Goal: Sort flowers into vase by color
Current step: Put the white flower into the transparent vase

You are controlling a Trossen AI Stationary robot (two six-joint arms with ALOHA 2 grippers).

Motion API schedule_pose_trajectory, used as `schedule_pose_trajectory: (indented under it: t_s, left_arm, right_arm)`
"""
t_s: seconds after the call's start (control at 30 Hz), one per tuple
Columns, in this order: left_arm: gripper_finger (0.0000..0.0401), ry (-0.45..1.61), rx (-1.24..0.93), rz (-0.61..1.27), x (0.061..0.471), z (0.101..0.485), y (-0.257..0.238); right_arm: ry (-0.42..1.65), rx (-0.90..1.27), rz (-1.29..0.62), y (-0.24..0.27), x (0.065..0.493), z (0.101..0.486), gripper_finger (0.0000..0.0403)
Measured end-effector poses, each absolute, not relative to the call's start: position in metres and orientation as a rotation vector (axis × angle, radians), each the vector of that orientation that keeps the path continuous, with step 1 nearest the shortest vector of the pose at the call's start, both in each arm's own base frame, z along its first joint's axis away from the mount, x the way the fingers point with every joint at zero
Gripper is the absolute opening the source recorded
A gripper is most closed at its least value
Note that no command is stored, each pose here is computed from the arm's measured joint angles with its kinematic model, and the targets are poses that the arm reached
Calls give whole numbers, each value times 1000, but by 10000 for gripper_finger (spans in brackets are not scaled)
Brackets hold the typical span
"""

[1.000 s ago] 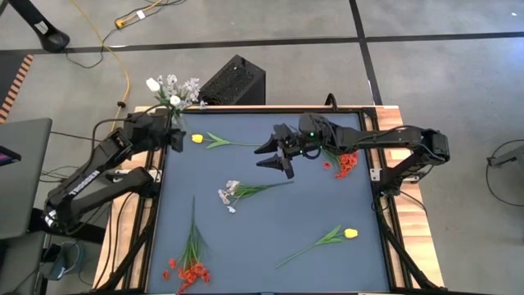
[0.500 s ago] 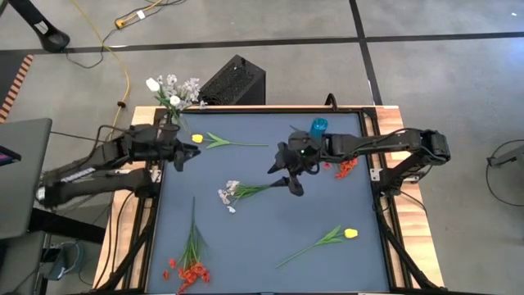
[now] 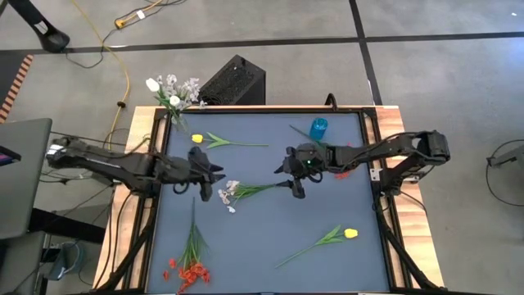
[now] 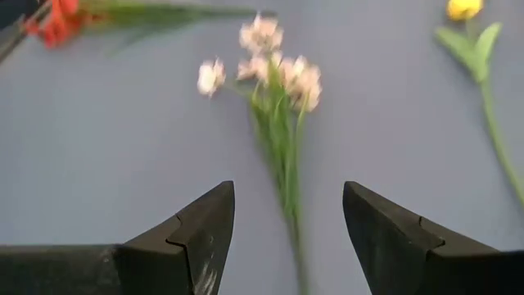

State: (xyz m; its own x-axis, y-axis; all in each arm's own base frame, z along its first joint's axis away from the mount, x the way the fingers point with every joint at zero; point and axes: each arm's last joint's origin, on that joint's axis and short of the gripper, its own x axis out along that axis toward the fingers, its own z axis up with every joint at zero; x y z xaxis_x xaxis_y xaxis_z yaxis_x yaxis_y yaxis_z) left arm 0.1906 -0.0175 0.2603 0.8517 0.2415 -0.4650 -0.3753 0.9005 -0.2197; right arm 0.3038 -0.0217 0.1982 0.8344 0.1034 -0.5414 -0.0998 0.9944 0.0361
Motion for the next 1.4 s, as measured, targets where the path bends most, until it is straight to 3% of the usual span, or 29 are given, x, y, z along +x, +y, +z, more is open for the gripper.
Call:
schedule_pose_trajectory:
  t_s: [0.5,0.63,0.77,0.9,0.97,1.13,1.4]
  left_arm:
    - [123,504,-308,295,216,239,-33]
    - [123,478,-321,309,212,244,-33]
    - [123,452,-329,315,208,250,-31]
    - [123,447,-323,321,202,253,-30]
    - [123,423,-326,327,199,257,-29]
    - [123,353,-303,343,188,269,-26]
    - [123,257,-257,415,173,284,-20]
  right_arm:
    - [774,114,77,-27,329,104,244]
    - [822,166,50,-28,329,92,198]
    - [848,183,34,-27,327,92,109]
    - [820,242,88,-23,325,108,24]
    - [807,299,147,-21,320,122,23]
    - [534,319,231,-27,319,196,41]
    - [162,215,252,-30,286,284,17]
